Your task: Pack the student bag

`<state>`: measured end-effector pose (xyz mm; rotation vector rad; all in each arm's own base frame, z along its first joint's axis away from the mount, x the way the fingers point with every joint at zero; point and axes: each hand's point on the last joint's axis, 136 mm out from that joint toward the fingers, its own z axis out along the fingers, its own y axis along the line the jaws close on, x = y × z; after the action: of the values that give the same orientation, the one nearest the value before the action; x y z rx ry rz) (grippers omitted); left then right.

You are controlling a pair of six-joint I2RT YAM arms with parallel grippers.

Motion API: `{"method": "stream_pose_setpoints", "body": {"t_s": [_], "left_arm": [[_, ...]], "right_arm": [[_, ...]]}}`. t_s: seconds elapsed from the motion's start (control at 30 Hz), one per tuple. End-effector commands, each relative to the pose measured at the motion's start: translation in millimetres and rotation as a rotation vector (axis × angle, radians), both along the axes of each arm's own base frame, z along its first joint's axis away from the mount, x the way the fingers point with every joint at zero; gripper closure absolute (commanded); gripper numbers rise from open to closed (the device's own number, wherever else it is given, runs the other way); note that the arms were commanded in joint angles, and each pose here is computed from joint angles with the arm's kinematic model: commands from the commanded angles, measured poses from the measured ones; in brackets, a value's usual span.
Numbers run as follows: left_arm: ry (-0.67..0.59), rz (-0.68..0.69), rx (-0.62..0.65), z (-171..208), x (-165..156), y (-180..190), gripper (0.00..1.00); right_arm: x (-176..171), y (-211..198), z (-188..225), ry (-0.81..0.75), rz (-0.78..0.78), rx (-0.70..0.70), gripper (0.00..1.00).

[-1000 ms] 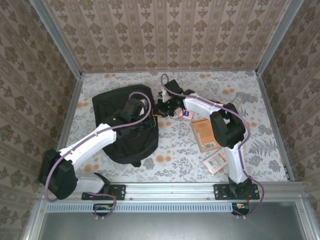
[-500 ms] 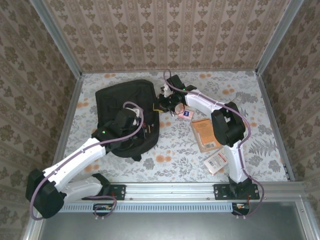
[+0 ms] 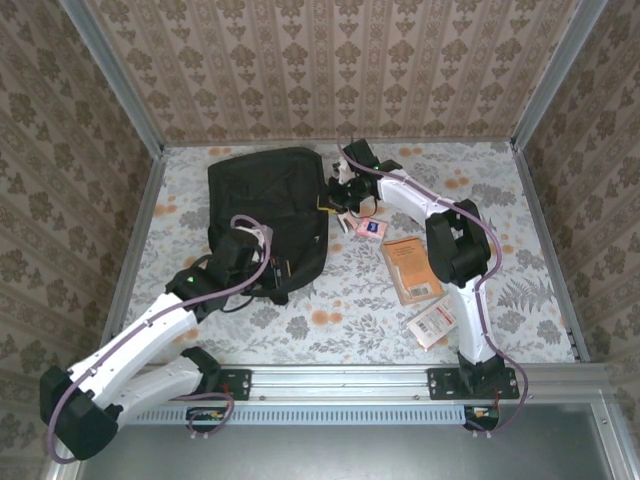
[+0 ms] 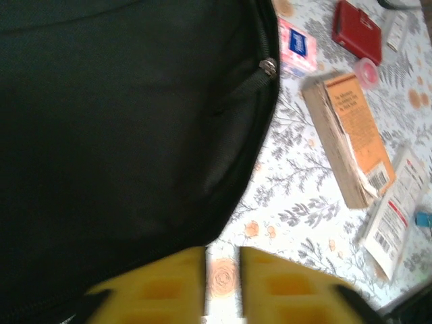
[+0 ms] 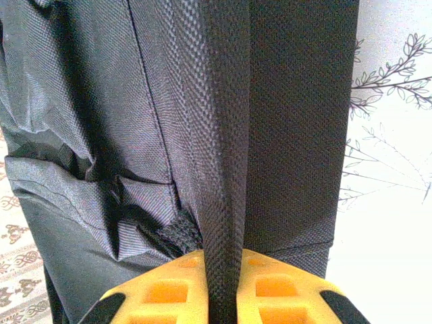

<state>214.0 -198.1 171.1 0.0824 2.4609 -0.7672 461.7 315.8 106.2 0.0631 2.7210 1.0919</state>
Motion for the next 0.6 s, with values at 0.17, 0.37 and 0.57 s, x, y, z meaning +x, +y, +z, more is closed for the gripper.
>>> {"method": "stream_pose_setpoints", "body": {"t_s": [0.17,0.37,0.57], "left_arm": [[0.332,0.215,-0.346,-7.0,35.3,-7.6,0.39],[0.458,0.299,-0.51,-11.0,49.0,-28.4,0.38],[0.551,0.416,-0.477,-33.6,45.3,-20.8,0.39]], "right_arm": [[-8.0,11.2,19.8,-0.029,0.009,0.097,0.87],[-7.0,12.5,18.6,-0.022,-0.012,0.117,0.88],[-4.6,13.2,20.5,-0.024,-0.028,0.123,0.88]]}}
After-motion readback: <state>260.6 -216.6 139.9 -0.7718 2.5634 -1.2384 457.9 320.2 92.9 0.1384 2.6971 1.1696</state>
